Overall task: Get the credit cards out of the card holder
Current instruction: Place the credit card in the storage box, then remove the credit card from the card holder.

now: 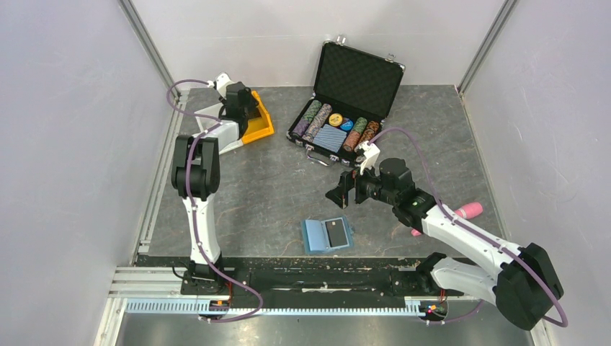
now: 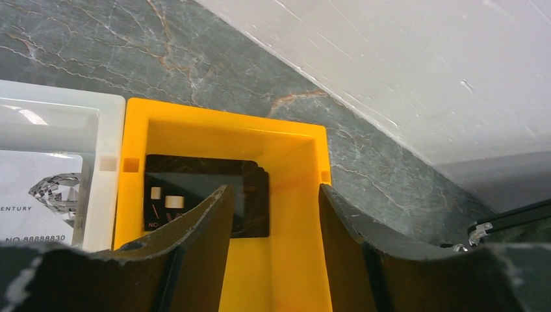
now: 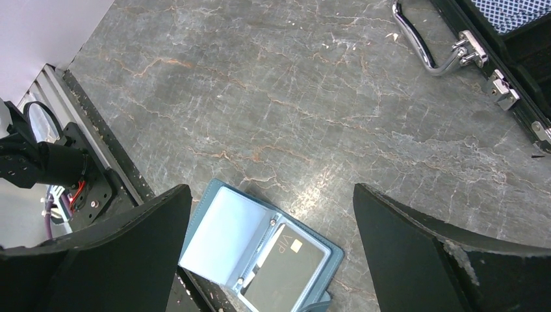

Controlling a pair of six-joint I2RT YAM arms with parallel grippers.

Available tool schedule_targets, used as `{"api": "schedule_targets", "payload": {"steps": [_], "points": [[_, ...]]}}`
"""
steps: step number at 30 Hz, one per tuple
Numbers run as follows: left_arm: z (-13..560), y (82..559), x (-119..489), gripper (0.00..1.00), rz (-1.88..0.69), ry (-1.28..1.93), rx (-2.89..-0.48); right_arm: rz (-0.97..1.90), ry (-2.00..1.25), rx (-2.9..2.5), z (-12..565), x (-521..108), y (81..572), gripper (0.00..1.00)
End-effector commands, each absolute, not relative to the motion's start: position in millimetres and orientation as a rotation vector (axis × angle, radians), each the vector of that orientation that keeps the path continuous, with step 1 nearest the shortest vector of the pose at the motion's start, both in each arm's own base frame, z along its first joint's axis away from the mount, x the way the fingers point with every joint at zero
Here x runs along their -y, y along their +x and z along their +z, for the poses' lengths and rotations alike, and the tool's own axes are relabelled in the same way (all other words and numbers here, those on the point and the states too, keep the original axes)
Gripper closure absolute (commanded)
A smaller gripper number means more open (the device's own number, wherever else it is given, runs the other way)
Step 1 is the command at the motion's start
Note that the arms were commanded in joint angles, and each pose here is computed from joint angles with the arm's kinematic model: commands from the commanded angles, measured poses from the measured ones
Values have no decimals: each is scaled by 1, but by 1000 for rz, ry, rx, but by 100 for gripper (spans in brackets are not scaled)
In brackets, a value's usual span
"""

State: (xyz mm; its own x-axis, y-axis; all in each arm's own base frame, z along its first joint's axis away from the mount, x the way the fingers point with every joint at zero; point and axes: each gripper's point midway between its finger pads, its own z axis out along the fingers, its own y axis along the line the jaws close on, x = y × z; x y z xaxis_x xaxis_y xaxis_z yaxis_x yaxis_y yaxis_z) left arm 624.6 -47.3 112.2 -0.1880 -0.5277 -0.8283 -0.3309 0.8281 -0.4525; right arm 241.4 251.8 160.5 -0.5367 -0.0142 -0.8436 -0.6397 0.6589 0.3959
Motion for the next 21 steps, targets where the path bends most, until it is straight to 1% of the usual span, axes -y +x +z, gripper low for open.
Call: {"api": "schedule_targets", "payload": {"steps": [1, 4, 7, 9, 10, 12, 16, 17, 18, 20, 21], "points": [[190, 626, 48, 41, -257, -608, -1692, 932, -552, -1957, 181, -262, 244, 2], [215, 620, 48, 37, -266, -609, -1681, 956, -567, -1967, 182, -265, 242, 2], [241, 609, 52, 34, -265, -557, -1727, 955, -567, -1980, 179, -266, 242, 2], [256, 591, 55, 29, -267, -531, -1793, 941, -558, -2018, 174, -265, 245, 2], [260, 580, 58, 25, -275, -516, -1830, 936, -553, -2051, 169, -264, 243, 2], [268, 554, 65, 21, -309, -501, -1904, 944, -534, -2100, 159, -264, 241, 1], [263, 486, 84, 18, -422, -454, -2084, 992, -508, -2171, 143, -265, 230, 2], [259, 468, 90, 15, -459, -435, -2135, 1006, -506, -2182, 140, -265, 227, 4], [256, 448, 93, 12, -480, -420, -2177, 1020, -513, -2186, 140, -266, 224, 5], [252, 411, 99, 1, -523, -380, -2216, 1023, -520, -2197, 136, -264, 219, 5], [250, 393, 99, 0, -537, -372, -2222, 1015, -522, -2203, 133, -262, 218, 5]]}}
